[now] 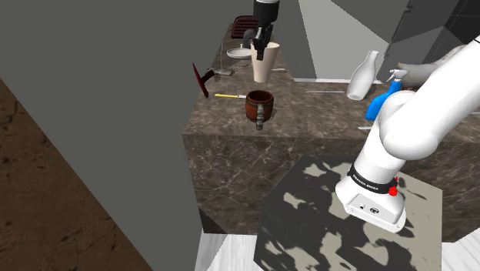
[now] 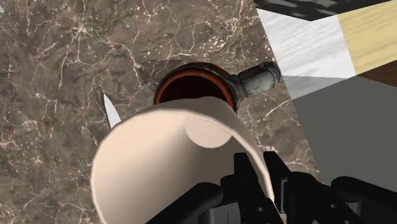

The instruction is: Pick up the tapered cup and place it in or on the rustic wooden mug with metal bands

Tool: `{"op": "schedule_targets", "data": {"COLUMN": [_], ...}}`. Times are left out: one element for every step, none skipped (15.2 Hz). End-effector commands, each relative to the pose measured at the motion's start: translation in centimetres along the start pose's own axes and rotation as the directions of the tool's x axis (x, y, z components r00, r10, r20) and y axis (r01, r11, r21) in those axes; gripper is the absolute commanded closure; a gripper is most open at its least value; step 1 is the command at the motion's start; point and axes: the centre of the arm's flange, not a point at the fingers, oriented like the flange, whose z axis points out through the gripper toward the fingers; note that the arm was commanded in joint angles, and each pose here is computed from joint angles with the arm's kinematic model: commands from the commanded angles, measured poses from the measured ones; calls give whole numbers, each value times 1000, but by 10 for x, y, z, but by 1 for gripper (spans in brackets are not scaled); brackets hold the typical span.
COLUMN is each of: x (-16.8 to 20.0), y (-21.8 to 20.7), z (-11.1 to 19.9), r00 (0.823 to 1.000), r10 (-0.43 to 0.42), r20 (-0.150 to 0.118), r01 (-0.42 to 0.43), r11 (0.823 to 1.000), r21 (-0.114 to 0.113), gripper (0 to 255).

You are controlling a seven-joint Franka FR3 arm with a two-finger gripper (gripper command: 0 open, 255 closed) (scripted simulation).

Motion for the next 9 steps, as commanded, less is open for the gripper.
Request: {"op": "schedule_targets", "data": {"x": [-2,-2,-2,-3,-3,-4,-4,-4,-5], "y": [-3,-3,-4,-5,-6,-6,-7,-8,-9], "z": [11,16,21,26,32,37,42,47,53], "r00": [1000,1000,1000,1000,1000,1000,1000,1000,1000], "r10": [0,0,0,0,0,0,0,0,0], "r20": [-1,-1,-1,-1,-1,-1,-1,-1,-1], "r01": [0,0,0,0,0,0,0,0,0], "r11": [1000,1000,1000,1000,1000,1000,1000,1000,1000], "r21": [0,0,0,0,0,0,0,0,0], "gripper": [255,255,255,255,255,255,255,255,255]}}
